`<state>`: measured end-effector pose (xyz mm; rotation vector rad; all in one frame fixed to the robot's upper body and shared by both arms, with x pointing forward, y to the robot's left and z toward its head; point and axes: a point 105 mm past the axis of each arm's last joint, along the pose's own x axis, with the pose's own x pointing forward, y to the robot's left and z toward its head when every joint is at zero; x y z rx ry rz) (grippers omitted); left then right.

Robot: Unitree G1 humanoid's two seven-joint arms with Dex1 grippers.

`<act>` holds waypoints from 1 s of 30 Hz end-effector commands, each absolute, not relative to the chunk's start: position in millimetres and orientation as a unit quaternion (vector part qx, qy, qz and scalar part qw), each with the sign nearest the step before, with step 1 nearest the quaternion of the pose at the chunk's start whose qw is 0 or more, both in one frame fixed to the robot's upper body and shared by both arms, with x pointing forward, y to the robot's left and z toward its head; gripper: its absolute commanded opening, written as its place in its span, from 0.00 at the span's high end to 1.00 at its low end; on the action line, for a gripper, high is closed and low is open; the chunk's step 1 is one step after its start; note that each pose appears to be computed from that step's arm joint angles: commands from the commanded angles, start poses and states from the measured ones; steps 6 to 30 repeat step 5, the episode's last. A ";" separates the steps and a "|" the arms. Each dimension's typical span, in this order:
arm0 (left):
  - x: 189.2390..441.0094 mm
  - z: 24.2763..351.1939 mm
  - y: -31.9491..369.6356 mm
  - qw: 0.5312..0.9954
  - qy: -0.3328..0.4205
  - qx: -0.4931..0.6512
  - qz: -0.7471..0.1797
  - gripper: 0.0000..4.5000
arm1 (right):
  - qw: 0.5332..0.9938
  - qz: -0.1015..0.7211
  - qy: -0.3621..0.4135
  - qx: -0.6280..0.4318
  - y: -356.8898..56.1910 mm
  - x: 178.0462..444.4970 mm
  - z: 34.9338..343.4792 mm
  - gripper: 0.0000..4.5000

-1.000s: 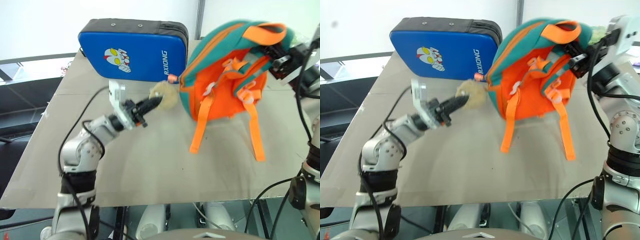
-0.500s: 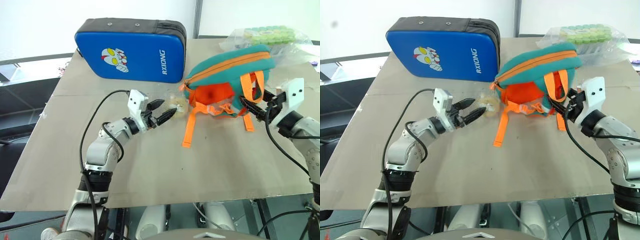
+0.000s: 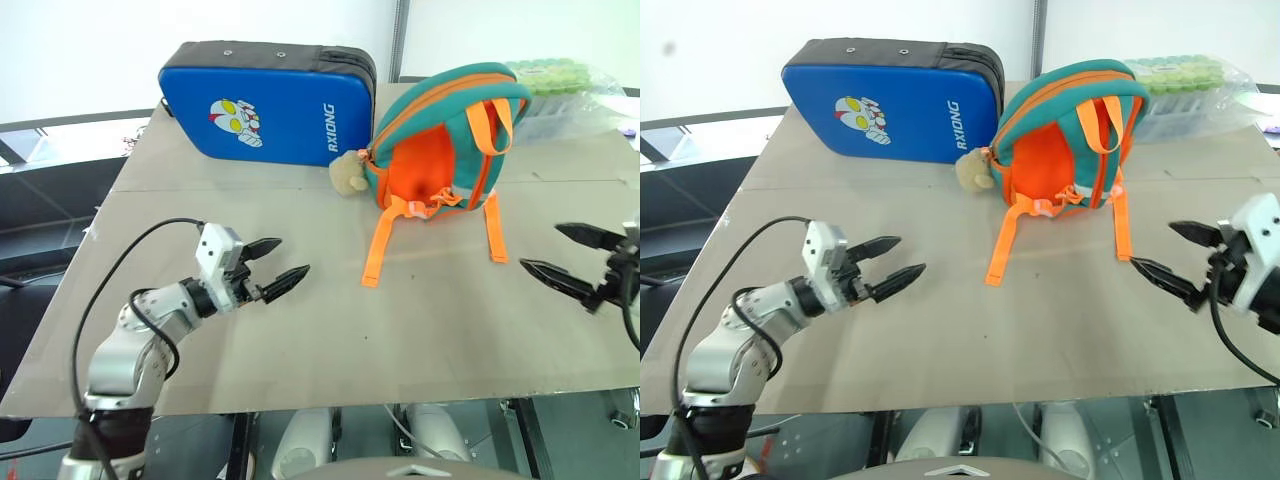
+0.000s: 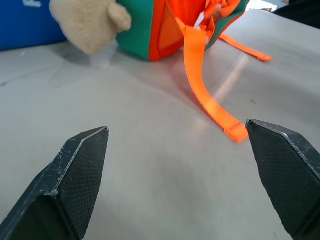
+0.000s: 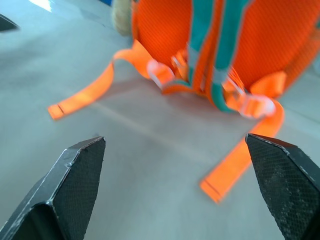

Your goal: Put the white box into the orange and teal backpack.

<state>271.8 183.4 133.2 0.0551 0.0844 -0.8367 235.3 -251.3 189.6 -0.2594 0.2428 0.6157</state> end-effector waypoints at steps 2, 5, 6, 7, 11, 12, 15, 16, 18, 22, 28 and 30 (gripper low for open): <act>255.3 147.6 199.9 0.928 0.031 0.036 -0.371 0.00 | 0.942 0.256 0.119 -0.181 -276.7 224.6 197.3 0.02; 245.3 141.7 211.4 0.933 0.051 0.032 -0.355 0.00 | 0.944 0.232 0.136 -0.189 -290.5 220.4 190.0 0.02; 245.3 141.7 211.4 0.933 0.051 0.032 -0.355 0.00 | 0.944 0.232 0.136 -0.189 -290.5 220.4 190.0 0.02; 245.3 141.7 211.4 0.933 0.051 0.032 -0.355 0.00 | 0.944 0.232 0.136 -0.189 -290.5 220.4 190.0 0.02; 245.3 141.7 211.4 0.933 0.051 0.032 -0.355 0.00 | 0.944 0.232 0.136 -0.189 -290.5 220.4 190.0 0.02; 245.3 141.7 211.4 0.933 0.051 0.032 -0.355 0.00 | 0.944 0.232 0.136 -0.189 -290.5 220.4 190.0 0.02; 245.3 141.7 211.4 0.933 0.051 0.032 -0.355 0.00 | 0.944 0.232 0.136 -0.189 -290.5 220.4 190.0 0.02; 245.3 141.7 211.4 0.933 0.051 0.032 -0.355 0.00 | 0.944 0.232 0.136 -0.189 -290.5 220.4 190.0 0.02; 245.3 141.7 211.4 0.933 0.051 0.032 -0.355 0.00 | 0.944 0.232 0.136 -0.189 -290.5 220.4 190.0 0.02; 245.3 141.7 211.4 0.933 0.051 0.032 -0.355 0.00 | 0.944 0.232 0.136 -0.189 -290.5 220.4 190.0 0.02; 245.3 141.7 211.4 0.933 0.051 0.032 -0.355 0.00 | 0.944 0.232 0.136 -0.189 -290.5 220.4 190.0 0.02; 245.3 141.7 211.4 0.933 0.051 0.032 -0.355 0.00 | 0.944 0.232 0.136 -0.189 -290.5 220.4 190.0 0.02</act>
